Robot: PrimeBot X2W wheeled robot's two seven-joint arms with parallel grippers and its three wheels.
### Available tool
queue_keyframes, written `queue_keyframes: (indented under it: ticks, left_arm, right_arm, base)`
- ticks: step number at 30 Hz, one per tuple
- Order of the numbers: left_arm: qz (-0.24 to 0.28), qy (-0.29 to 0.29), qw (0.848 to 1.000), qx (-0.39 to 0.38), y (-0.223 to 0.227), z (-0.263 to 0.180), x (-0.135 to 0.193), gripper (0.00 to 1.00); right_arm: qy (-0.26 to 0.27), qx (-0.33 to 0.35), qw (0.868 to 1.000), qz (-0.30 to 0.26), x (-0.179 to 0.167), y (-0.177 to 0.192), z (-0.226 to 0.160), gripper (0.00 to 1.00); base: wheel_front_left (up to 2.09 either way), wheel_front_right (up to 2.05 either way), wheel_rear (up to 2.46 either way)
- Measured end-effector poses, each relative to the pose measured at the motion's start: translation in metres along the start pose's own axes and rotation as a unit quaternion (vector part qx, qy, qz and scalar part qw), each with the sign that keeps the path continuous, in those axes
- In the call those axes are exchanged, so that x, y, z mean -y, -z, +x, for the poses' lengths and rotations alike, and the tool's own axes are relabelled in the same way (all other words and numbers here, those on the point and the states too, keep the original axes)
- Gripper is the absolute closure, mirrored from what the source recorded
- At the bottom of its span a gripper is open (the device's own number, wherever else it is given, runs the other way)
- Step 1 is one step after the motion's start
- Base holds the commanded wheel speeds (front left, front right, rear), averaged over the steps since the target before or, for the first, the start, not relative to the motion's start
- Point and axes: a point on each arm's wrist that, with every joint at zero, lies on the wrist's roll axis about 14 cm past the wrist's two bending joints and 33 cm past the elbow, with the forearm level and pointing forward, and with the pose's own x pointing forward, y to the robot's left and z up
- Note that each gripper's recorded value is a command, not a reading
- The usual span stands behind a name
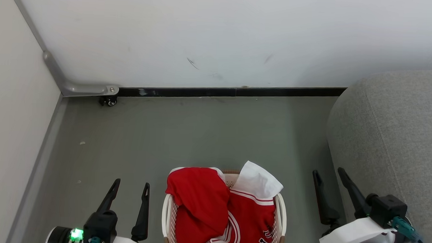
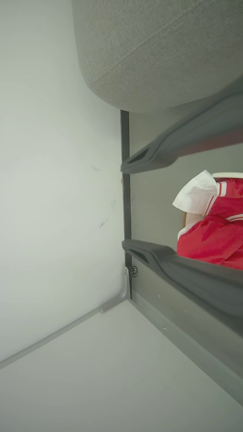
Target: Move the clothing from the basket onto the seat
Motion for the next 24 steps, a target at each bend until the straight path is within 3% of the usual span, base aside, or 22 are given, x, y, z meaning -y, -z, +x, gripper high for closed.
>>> queue_keyframes:
  ticks: [24]
  left_arm:
    - [0.007, 0.060, 0.997, -0.046, 0.033, 0.056, 0.030, 0.00]
  right_arm:
    - [0.030, 0.020, 0.999, -0.013, 0.025, -0.011, 0.028, 0.00]
  base:
    - [0.00, 0.00, 0.00]
